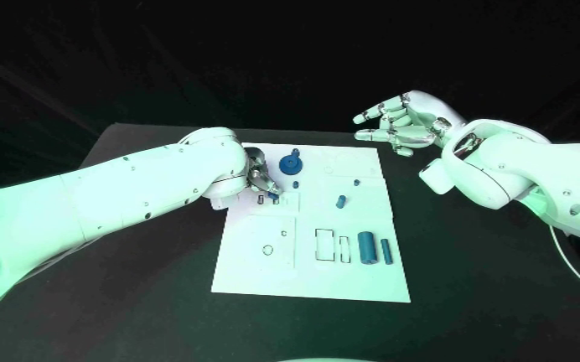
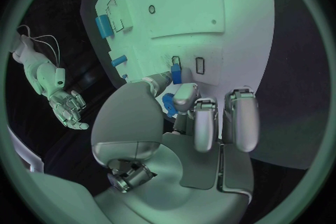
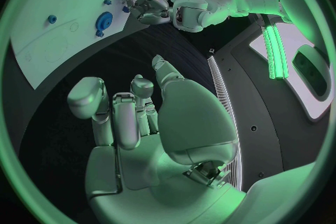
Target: Assemble the parts on the task board
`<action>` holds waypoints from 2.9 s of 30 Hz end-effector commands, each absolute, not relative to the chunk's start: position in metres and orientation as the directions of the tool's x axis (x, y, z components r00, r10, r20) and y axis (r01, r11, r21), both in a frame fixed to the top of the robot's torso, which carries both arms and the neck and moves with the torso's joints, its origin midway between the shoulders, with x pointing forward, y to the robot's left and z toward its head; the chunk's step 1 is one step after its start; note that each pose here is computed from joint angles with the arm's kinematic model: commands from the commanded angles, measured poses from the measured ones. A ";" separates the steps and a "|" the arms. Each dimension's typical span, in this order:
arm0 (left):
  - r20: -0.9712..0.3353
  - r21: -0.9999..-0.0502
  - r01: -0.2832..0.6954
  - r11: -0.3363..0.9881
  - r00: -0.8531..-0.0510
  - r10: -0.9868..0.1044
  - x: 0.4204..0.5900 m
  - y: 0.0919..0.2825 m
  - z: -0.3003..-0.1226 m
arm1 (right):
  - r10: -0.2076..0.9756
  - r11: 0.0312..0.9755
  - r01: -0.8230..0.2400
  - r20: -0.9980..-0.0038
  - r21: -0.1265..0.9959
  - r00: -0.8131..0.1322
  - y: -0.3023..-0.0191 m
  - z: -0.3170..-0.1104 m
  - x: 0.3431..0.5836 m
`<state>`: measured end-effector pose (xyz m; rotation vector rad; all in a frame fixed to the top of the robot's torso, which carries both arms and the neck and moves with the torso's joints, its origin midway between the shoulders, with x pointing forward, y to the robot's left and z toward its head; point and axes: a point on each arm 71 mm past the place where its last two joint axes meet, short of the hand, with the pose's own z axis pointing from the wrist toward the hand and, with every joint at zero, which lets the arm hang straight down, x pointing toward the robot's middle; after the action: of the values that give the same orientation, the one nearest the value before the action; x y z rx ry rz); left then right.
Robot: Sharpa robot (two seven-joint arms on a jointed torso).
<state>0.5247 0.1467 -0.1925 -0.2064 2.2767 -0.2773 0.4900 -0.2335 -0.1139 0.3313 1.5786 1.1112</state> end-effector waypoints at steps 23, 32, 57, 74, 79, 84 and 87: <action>-0.678 -0.182 -0.001 0.983 -0.724 -0.126 0.516 0.148 -0.203 | 0.721 0.494 -0.305 -0.580 0.814 -0.378 -0.234 -0.118 0.491; -0.680 -0.187 -0.010 0.982 -0.720 -0.137 0.518 0.147 -0.203 | 0.720 0.494 -0.306 -0.580 0.814 -0.380 -0.233 -0.118 0.491; -0.682 -0.189 -0.035 0.981 -0.715 -0.156 0.524 0.139 -0.205 | 0.723 0.473 -0.260 -0.539 0.842 -0.431 -0.230 -0.121 0.490; -0.679 -0.192 -0.045 0.980 -0.715 -0.166 0.526 0.141 -0.206 | 0.721 0.465 -0.237 -0.520 0.853 -0.459 -0.230 -0.123 0.490; -0.683 -0.197 -0.050 0.979 -0.710 -0.174 0.526 0.142 -0.206 | 0.722 0.465 -0.237 -0.520 0.853 -0.457 -0.230 -0.123 0.490; -0.688 -0.207 -0.055 0.977 -0.702 -0.185 0.527 0.144 -0.204 | 0.722 0.465 -0.238 -0.520 0.853 -0.456 -0.231 -0.123 0.490; -0.693 -0.216 -0.061 0.975 -0.694 -0.197 0.528 0.146 -0.202 | 0.722 0.465 -0.238 -0.520 0.853 -0.456 -0.231 -0.123 0.490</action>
<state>0.5288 0.1442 -0.1991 -0.1608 2.3250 -0.2349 0.4907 -0.2322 -0.1221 0.4265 1.6852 1.1724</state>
